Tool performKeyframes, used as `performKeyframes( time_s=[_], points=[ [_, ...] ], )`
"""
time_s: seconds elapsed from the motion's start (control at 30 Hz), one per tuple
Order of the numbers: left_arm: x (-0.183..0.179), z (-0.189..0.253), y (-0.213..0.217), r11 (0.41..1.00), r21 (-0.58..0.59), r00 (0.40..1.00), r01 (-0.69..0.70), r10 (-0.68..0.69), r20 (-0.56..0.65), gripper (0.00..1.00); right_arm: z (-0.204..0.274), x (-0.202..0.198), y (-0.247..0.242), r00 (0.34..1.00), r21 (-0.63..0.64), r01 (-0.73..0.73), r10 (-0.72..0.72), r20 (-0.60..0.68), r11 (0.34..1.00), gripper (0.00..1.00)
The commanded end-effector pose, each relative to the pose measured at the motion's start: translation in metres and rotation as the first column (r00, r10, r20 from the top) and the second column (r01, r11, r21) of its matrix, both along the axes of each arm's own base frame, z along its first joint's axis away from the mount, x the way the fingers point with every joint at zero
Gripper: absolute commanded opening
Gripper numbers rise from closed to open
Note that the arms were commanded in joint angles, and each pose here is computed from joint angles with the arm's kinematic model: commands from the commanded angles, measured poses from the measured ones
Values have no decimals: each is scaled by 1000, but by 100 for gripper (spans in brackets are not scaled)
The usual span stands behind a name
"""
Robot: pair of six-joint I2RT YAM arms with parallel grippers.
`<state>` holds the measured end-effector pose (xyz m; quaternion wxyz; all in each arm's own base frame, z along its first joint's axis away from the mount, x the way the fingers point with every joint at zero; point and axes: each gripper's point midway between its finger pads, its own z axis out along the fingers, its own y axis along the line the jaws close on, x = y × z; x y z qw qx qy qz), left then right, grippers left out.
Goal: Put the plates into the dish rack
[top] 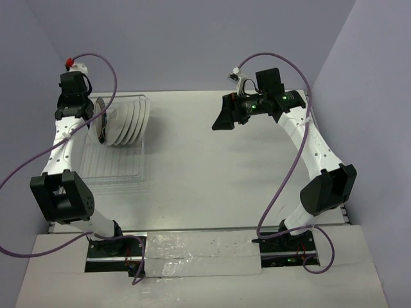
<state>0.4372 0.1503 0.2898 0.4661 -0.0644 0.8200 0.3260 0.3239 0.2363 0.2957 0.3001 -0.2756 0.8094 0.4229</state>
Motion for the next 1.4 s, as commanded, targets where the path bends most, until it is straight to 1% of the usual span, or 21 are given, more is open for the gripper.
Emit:
performKeyframes(
  time_s=[0.0,0.13,0.23,0.33,0.47,0.63,0.73,0.77,0.87,1.0,1.17,1.37],
  points=[
    [14,22,-14,997,-23,993,78,-75,96,0,3,6,-3,999,8,9,-9,31,1000,100],
    [14,12,-36,984,-63,984,165,-161,71,0,-2,7,-4,1000,6,8,-8,16,1000,100],
    [13,11,-42,977,-79,979,199,-194,69,0,-3,9,-3,1000,6,6,-6,11,1000,100],
    [11,7,-45,967,-125,975,222,-217,57,0,-5,9,-4,1000,7,4,-4,4,1000,100],
    [10,10,-35,974,-129,981,189,-181,69,0,-9,9,-4,1000,5,3,-3,-5,1000,100],
    [7,15,-13,996,-45,994,79,-75,81,0,-10,8,-4,1000,5,-1,1,-9,1000,100],
    [5,9,-5,999,4,997,43,-43,63,0,-12,9,-4,1000,2,0,0,-13,1000,100],
    [5,13,-2,999,24,997,23,-25,80,0,-12,8,-4,1000,2,-1,1,-14,1000,100],
    [3,3,3,998,55,999,0,-3,54,0,-14,9,-4,1000,0,-1,1,-20,1000,100],
    [4,-10,4,998,59,1000,-5,3,25,0,-17,10,-4,1000,-4,3,-3,-23,1000,100],
    [6,-27,2,999,38,1000,5,-5,-6,0,-20,11,-5,1000,-12,6,-7,-27,1000,100],
    [11,-55,-4,1000,6,997,24,-24,-71,0,-24,12,-8,999,-21,12,-13,-29,1000,100]
  ],
)
